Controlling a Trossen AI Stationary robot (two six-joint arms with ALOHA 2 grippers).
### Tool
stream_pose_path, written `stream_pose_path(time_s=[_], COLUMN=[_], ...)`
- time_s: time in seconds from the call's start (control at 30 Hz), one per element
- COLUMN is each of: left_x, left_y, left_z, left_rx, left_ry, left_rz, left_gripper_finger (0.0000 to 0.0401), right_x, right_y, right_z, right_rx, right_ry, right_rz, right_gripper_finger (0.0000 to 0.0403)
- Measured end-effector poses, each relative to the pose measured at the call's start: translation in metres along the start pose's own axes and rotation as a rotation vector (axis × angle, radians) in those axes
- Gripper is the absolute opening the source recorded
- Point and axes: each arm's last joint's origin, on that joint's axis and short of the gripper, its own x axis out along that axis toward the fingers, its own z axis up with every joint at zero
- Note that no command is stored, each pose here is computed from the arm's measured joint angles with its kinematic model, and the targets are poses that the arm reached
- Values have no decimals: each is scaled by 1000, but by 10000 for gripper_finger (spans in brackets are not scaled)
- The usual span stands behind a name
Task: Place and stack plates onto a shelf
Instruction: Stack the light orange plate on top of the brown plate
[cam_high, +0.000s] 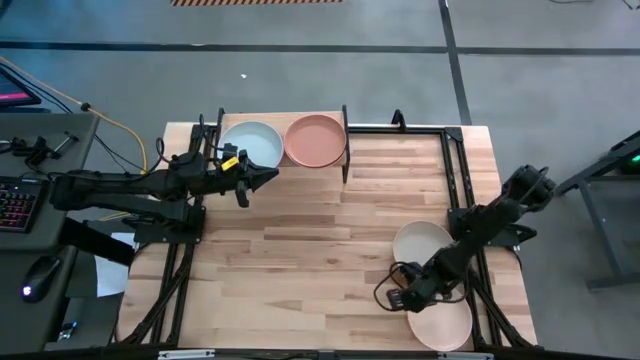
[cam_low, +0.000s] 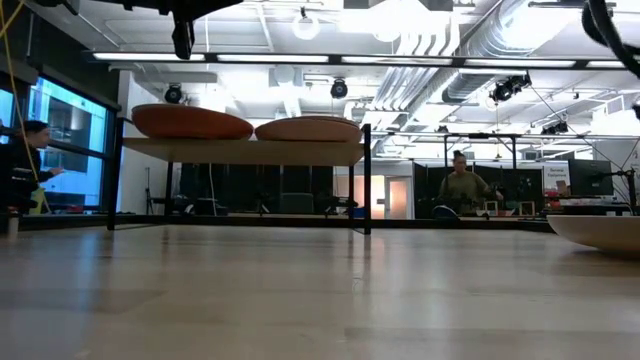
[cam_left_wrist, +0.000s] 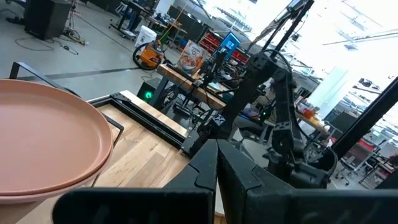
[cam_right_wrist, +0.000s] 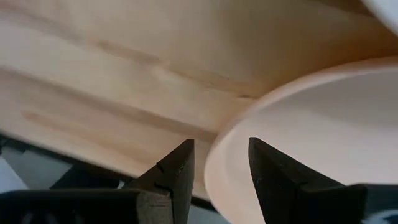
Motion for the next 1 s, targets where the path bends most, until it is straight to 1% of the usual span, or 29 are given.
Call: stream_pose_path(time_s=[0.07,0.23,0.33,0.43,0.6,0.67,0.77,0.87,1.0], left_x=[0,0,0,0,0,0,0,0,0], left_y=[0,0,0,0,0,0,0,0,0], left_z=[0,0,0,0,0,0,0,0,0], left_rx=[0,0,0,0,1,1,0,-1,-7], left_ry=[0,1,3,3,4,4,1,-1,-1], left_rz=[0,0,1,1,-1,-2,-3,-4,-4], left_gripper_finger=[0,0,0,0,0,0,0,0,0], right_x=[5,15,20,21,20,20,20,19,13], right_y=[0,3,2,1,1,1,1,4,15], right_z=[1,3,4,4,4,4,3,1,-4], right_rx=[31,67,80,84,87,88,86,76,11], right_ry=[-10,-26,-32,-29,-29,-24,-12,-5,28], right_rz=[-11,8,-9,-19,-30,-33,-29,-23,2], right_gripper_finger=[134,133,123,97,27,9,12,5,2])
